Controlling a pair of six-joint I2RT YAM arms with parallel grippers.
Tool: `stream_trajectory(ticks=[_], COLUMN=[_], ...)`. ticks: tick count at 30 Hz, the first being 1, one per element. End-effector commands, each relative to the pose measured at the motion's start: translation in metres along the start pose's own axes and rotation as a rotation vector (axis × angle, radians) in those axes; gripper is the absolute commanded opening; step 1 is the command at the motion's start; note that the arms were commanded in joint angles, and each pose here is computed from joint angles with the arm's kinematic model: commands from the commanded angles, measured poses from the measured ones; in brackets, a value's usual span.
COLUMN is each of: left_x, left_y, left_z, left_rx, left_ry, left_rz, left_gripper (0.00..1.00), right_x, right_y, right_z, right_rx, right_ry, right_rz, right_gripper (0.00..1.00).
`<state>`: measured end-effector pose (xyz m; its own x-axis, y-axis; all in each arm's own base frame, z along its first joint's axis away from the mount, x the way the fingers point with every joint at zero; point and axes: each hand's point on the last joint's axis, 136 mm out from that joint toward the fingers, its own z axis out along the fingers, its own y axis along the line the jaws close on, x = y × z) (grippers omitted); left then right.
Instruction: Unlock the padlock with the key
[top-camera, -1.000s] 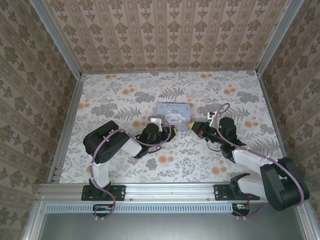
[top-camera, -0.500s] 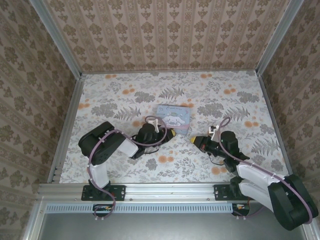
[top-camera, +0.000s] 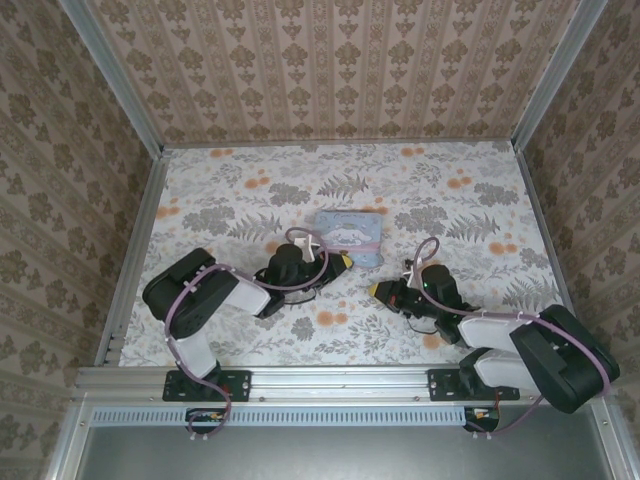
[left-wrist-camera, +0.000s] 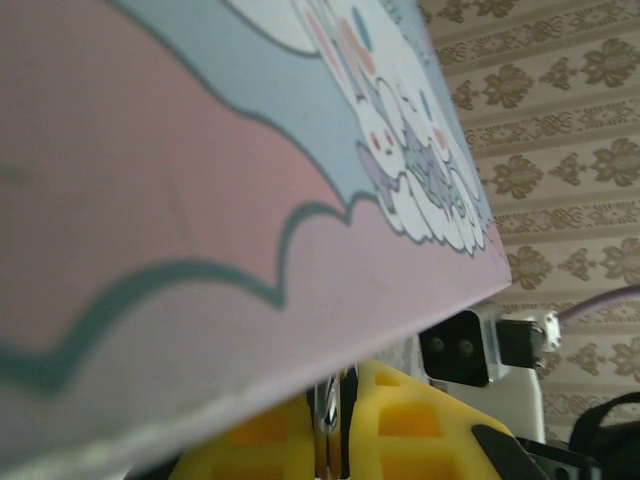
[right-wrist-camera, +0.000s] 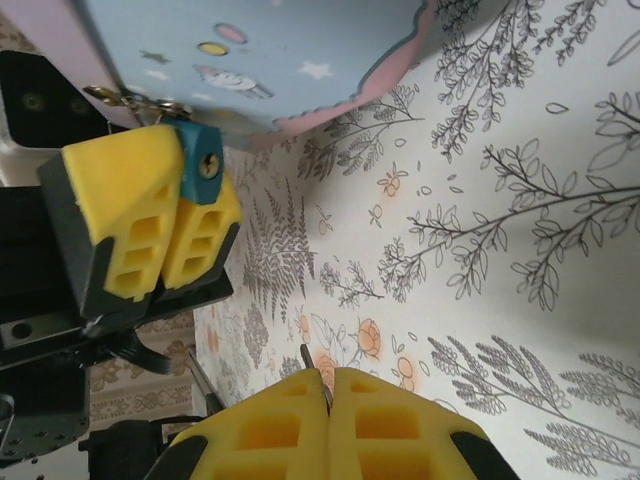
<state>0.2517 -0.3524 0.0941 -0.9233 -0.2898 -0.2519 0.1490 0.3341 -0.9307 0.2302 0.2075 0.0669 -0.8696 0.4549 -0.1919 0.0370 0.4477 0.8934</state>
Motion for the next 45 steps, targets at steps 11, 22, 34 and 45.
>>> stream_trajectory(ticks=[11, 22, 34, 45], left_x=[-0.004, -0.006, -0.004, 0.002], left_y=[-0.024, -0.03, -0.028, -0.03], left_z=[-0.002, -0.004, -0.004, -0.009], left_rx=[0.094, 0.141, 0.167, 0.186], left_ry=[0.019, 0.017, 0.021, 0.066], left_rz=[-0.046, -0.071, -0.095, -0.113], left_gripper=[0.0, 0.0, 0.0, 0.0], right_x=[-0.026, -0.028, -0.032, -0.033], right_y=[0.037, 0.04, 0.042, 0.045], right_z=[0.006, 0.008, 0.014, 0.019], right_rx=[-0.083, -0.092, -0.094, -0.123], right_ry=[-0.114, -0.132, -0.151, -0.147], right_rz=[-0.04, -0.027, -0.026, -0.053], right_gripper=[0.0, 0.0, 0.0, 0.0])
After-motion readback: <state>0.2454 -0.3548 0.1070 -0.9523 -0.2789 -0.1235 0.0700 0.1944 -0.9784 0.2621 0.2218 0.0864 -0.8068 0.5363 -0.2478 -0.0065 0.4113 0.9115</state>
